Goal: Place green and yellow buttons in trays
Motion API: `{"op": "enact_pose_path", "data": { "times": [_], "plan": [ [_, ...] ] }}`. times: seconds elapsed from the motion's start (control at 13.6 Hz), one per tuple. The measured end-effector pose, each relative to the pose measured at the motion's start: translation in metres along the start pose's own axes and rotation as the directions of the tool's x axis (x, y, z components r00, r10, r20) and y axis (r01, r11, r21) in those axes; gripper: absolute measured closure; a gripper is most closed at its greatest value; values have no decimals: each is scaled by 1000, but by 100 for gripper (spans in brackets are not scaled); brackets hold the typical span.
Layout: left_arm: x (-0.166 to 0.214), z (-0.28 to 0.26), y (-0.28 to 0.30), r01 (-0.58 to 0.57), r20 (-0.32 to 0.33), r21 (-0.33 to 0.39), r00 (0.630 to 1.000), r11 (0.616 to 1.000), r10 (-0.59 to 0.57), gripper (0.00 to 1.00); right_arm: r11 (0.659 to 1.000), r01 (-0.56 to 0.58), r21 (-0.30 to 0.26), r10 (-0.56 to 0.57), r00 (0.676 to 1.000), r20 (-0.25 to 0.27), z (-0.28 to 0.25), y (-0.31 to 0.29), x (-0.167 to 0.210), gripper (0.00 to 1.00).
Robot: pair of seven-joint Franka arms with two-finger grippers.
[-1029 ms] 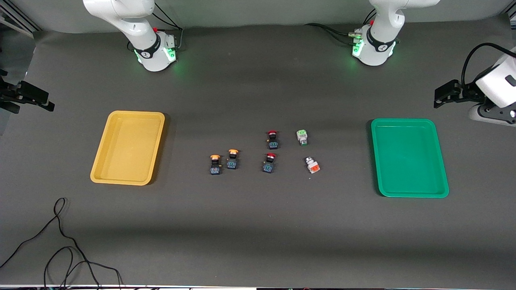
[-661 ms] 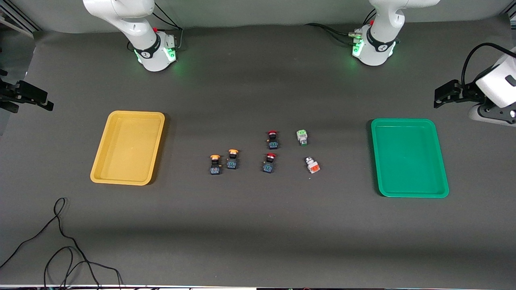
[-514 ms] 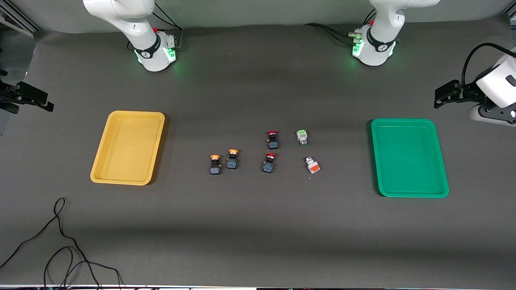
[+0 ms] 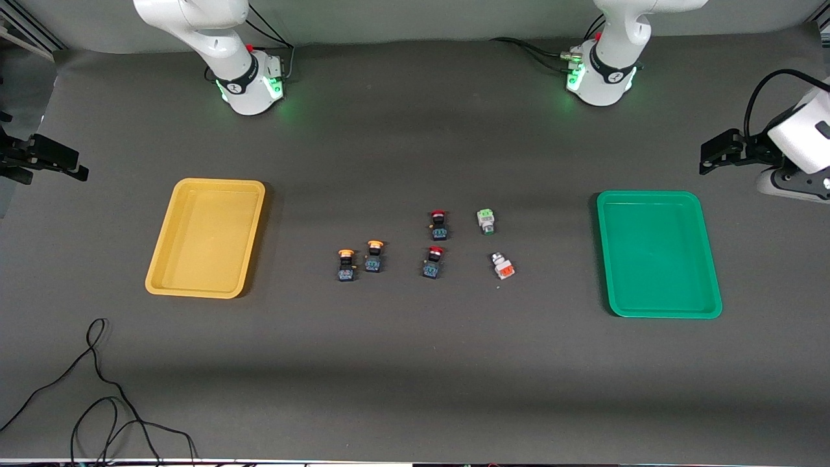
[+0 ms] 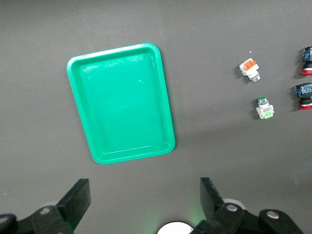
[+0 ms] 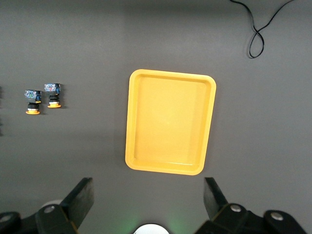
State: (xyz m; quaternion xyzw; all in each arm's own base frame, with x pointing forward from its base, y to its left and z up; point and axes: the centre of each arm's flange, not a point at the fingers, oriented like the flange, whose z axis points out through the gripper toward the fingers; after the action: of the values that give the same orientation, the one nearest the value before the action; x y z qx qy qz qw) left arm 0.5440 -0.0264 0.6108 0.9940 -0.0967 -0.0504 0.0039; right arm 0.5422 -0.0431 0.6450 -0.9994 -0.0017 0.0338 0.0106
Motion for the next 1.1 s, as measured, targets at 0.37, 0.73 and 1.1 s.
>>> {"op": "enact_pose_path", "data": {
  "times": [0.37,0.73,1.1],
  "plan": [
    [0,0,0,0,-1,0,1000,1000,0,0,1000,0,0,0,1000,4,1,0,1,0],
    [0,0,0,-1,-1,-2,1000,1000,1,0,1000,1,0,-1,1000,9,4,0,2,0],
    [3,5,22,0,6,-43,1000,999,0,0,1000,1,0,-1,1000,10,4,0,3,0]
  ]
}}
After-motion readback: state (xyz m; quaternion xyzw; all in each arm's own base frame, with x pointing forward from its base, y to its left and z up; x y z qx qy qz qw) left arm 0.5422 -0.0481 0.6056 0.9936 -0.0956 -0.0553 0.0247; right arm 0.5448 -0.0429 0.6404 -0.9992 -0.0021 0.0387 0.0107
